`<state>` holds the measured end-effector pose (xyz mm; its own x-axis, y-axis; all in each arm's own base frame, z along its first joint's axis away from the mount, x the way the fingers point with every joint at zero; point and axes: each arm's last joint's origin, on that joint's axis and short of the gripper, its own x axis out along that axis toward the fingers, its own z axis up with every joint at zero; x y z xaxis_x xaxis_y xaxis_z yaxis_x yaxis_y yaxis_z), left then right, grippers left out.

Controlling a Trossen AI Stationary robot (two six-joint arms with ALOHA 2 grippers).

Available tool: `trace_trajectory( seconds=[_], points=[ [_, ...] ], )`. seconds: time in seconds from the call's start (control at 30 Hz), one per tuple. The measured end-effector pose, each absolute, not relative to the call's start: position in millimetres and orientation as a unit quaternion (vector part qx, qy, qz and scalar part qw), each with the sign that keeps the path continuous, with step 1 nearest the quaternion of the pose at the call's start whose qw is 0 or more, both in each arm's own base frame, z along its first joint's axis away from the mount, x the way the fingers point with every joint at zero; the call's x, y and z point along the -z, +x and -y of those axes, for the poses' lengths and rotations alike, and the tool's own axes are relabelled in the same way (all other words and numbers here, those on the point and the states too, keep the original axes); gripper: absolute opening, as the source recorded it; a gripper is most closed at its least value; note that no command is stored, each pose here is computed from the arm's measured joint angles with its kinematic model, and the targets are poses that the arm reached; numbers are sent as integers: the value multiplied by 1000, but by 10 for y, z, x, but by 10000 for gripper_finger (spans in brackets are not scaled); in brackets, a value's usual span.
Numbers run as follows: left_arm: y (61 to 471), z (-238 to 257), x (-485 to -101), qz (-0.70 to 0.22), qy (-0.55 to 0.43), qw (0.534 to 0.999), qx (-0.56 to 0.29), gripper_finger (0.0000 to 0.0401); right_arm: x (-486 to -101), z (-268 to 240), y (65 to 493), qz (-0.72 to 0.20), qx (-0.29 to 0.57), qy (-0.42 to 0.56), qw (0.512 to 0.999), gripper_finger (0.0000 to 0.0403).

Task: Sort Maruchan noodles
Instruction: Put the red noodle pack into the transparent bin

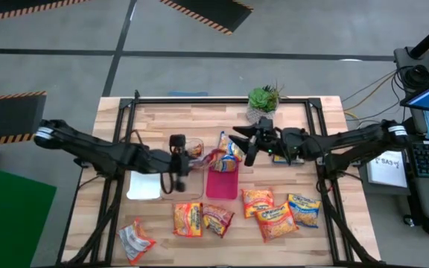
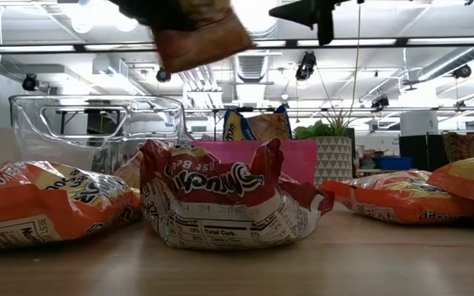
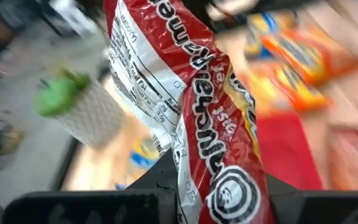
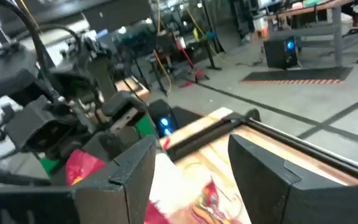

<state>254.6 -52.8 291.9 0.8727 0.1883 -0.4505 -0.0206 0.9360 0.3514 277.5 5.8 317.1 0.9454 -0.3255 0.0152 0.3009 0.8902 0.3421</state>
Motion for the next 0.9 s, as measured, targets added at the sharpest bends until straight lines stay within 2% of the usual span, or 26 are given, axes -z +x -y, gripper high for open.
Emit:
trace_trajectory(
  seconds=[0.23, 0.6, 0.9],
  points=[
    [2283, 495, -2754, -374, 129, 919, 4, 45, -3163, -65, 2695, 3, 165, 161, 973, 192],
    [2298, 418, -2384, -439, 134, 889, -2, 49, -3037, -71, 2784, -24, 169, 157, 973, 192],
    [2317, 250, -2319, -462, 111, 880, 0, 51, -2983, -74, 2815, -38, 171, 155, 972, 192]
  ],
)
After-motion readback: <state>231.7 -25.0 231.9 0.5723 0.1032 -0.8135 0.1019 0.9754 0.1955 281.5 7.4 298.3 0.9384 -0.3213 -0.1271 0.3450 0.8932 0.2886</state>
